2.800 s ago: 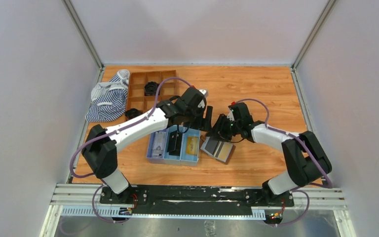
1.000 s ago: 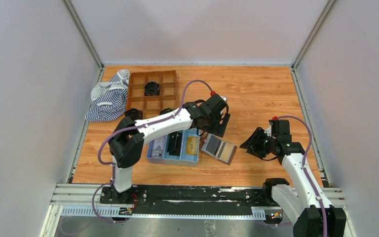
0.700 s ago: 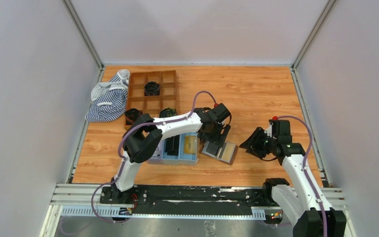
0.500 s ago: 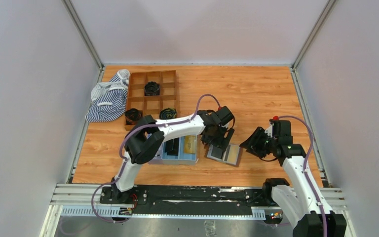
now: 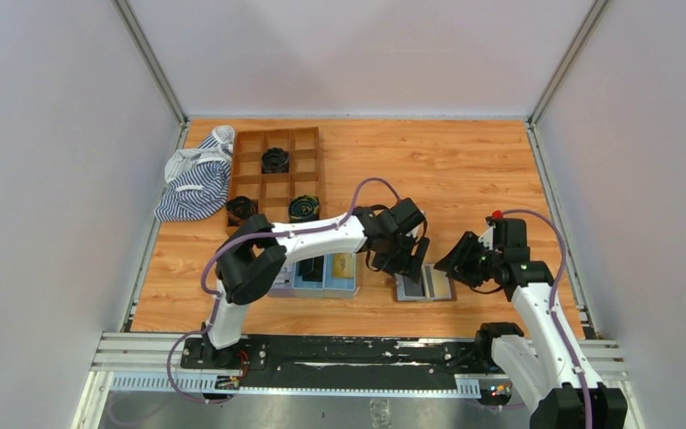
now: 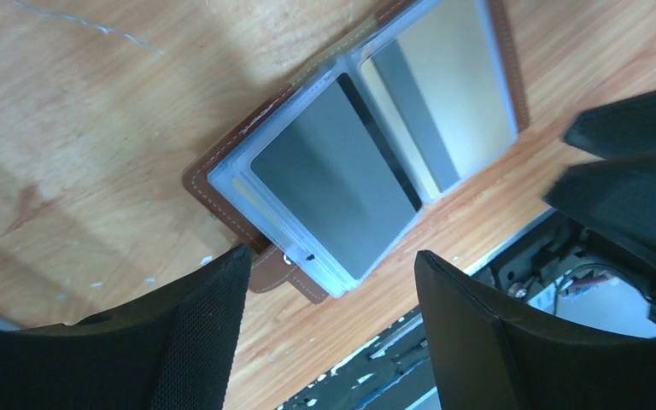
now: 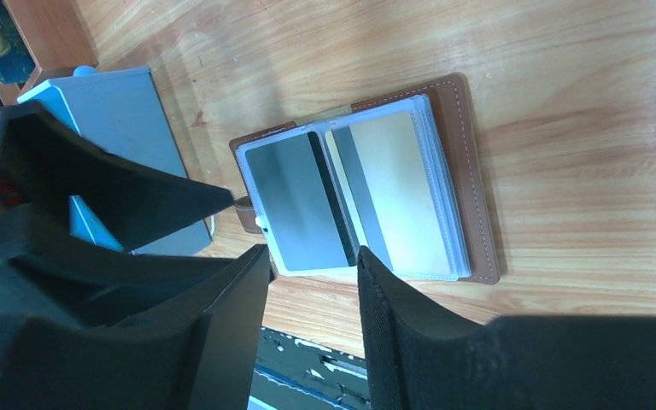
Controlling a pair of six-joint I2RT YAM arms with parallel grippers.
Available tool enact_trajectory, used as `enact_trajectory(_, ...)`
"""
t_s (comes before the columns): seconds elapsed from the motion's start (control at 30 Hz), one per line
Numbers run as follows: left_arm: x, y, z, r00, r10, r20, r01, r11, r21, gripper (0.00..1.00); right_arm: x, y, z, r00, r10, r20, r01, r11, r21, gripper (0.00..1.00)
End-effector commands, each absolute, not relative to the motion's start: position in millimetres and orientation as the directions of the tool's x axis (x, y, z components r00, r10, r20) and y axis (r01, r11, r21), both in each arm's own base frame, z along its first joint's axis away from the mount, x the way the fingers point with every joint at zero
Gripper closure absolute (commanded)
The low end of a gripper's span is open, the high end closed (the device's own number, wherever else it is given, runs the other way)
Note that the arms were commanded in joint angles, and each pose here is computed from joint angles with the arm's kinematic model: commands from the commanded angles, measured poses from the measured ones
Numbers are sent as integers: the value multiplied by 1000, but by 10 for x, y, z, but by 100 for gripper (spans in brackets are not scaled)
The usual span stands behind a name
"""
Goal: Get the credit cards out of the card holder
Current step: Move the card holder to the center of the board, then remove the credit card from the card holder.
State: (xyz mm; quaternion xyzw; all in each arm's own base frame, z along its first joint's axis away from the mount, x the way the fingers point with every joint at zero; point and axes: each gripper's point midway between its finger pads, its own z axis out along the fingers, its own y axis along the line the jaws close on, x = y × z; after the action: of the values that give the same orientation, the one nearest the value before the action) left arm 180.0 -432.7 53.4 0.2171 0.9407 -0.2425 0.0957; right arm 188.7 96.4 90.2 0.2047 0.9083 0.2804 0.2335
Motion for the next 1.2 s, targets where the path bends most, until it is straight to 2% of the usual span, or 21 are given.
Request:
enact_trajectory(0.0, 1999, -4325, 1058, -870, 259, -419, 441, 788, -429, 28, 1822, 999, 849, -840, 442, -315, 176, 771, 611, 54)
enact_trajectory(0.17, 1927, -4507, 1153, -891, 169, -422, 401, 727, -557, 40, 1843, 1179, 830, -906, 317, -282, 52, 743, 667, 62)
enact_trajectory(0.37, 1893, -4608, 872, -920, 117, -374, 340, 714, -612, 46, 1818, 1284, 668, -949, 270, -163, 78, 702, 708, 69)
enact_trajectory(0.53, 1885, -4462, 489, -939, 120, -323, 289, 786, -547, 52, 1873, 1278, 587, -948, 277, -157, 88, 703, 705, 69)
enact_trajectory(0.73, 1863, -4221, 133, -960, 103, -262, 222, 849, -480, 70, 1821, 1259, 391, -956, 270, -113, 121, 714, 689, 71)
enact_trajectory(0.93, 1872, -4083, -15, -963, 123, -241, 216, 885, -413, 75, 1782, 1271, 315, -961, 263, -91, 129, 711, 692, 71)
enact_trajectory(1.0, 1904, -4027, -63, -962, 129, -242, 218, 897, -385, 84, 1771, 1258, 285, -961, 262, -88, 134, 719, 682, 72)
enact_trajectory(1.17, 2042, -3922, -183, -954, 166, -249, 245, 910, -334, 97, 1739, 1272, 183, -960, 270, -75, 153, 727, 669, 75)
